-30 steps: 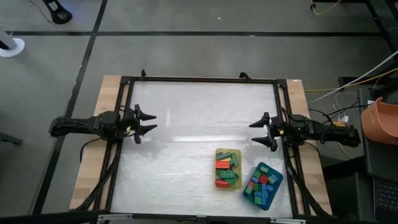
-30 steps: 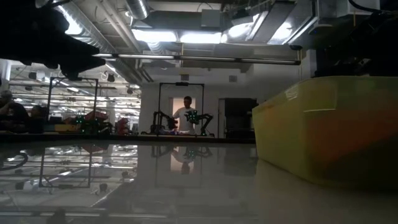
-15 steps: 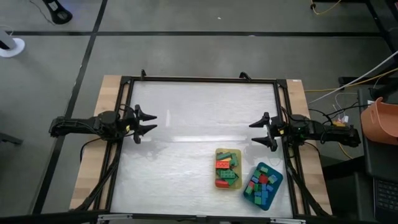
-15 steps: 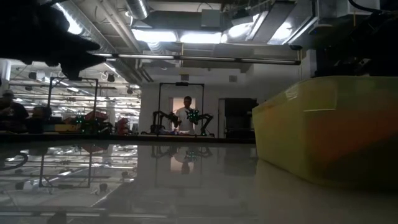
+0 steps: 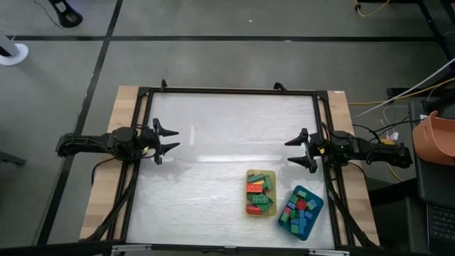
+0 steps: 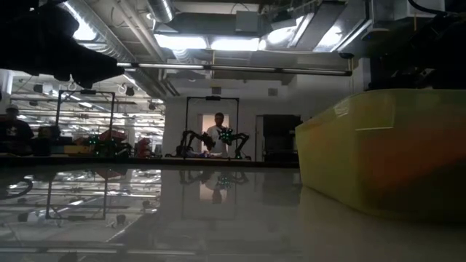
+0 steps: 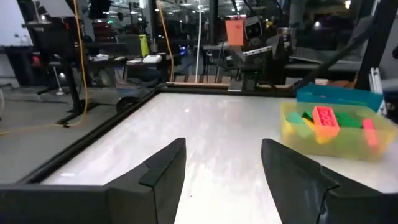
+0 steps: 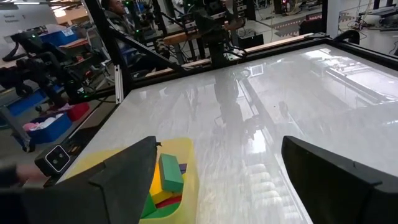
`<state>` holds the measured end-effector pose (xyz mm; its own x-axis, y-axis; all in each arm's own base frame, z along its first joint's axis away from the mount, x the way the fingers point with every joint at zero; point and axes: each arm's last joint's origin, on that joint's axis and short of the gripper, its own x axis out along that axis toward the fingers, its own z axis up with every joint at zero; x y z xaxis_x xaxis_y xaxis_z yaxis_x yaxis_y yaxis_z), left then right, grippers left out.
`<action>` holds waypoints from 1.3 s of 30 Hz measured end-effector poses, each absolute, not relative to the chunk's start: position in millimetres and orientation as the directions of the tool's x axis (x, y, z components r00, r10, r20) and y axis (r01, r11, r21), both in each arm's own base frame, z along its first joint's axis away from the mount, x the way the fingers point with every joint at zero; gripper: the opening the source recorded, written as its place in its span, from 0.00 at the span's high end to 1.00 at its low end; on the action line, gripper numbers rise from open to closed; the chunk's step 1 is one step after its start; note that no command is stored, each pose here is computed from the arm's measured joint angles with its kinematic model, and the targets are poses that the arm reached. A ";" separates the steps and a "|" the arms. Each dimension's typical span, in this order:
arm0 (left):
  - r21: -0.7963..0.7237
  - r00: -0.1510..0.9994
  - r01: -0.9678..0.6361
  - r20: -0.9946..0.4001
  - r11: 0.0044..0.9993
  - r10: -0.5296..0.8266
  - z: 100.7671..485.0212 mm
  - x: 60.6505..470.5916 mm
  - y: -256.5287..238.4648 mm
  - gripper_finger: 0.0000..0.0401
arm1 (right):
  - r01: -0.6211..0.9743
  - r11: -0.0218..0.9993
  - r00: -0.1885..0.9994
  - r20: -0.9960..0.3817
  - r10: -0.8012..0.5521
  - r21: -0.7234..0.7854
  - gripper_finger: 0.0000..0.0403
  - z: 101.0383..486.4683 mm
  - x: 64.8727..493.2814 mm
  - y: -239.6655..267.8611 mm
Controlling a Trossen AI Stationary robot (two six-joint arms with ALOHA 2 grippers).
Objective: Sort blocks by size
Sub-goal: Return to Home Position
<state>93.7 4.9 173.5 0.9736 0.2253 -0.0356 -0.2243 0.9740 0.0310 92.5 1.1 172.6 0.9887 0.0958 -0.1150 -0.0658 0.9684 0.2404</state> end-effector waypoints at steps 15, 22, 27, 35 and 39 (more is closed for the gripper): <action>0.026 0.973 -0.225 -0.043 0.974 0.226 173.2 93.8 4.9 0.51 | -0.066 0.968 0.989 -0.115 0.096 0.241 0.15 172.6 92.5 1.1; 0.027 0.973 -0.225 -0.044 0.974 0.226 173.1 93.8 4.9 0.51 | -0.066 0.968 0.989 -0.115 0.096 0.241 0.15 172.5 92.5 1.1; 0.027 0.973 -0.225 -0.044 0.974 0.226 173.0 93.8 4.9 0.51 | -0.066 0.968 0.989 -0.115 0.096 0.240 0.15 172.6 92.5 1.1; 0.027 0.973 -0.225 -0.044 0.974 0.226 173.0 93.8 4.9 0.51 | -0.066 0.968 0.989 -0.115 0.096 0.241 0.15 172.5 92.5 1.1; 0.027 0.973 -0.225 -0.045 0.974 0.226 173.0 93.8 4.9 0.51 | -0.066 0.968 0.989 -0.115 0.096 0.241 0.15 172.6 92.5 1.1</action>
<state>93.8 4.9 173.0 0.9731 0.2258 -0.0449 -0.2248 0.9740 0.0267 92.5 1.1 172.6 0.9887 0.0962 -0.1150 -0.0662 0.9684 0.2406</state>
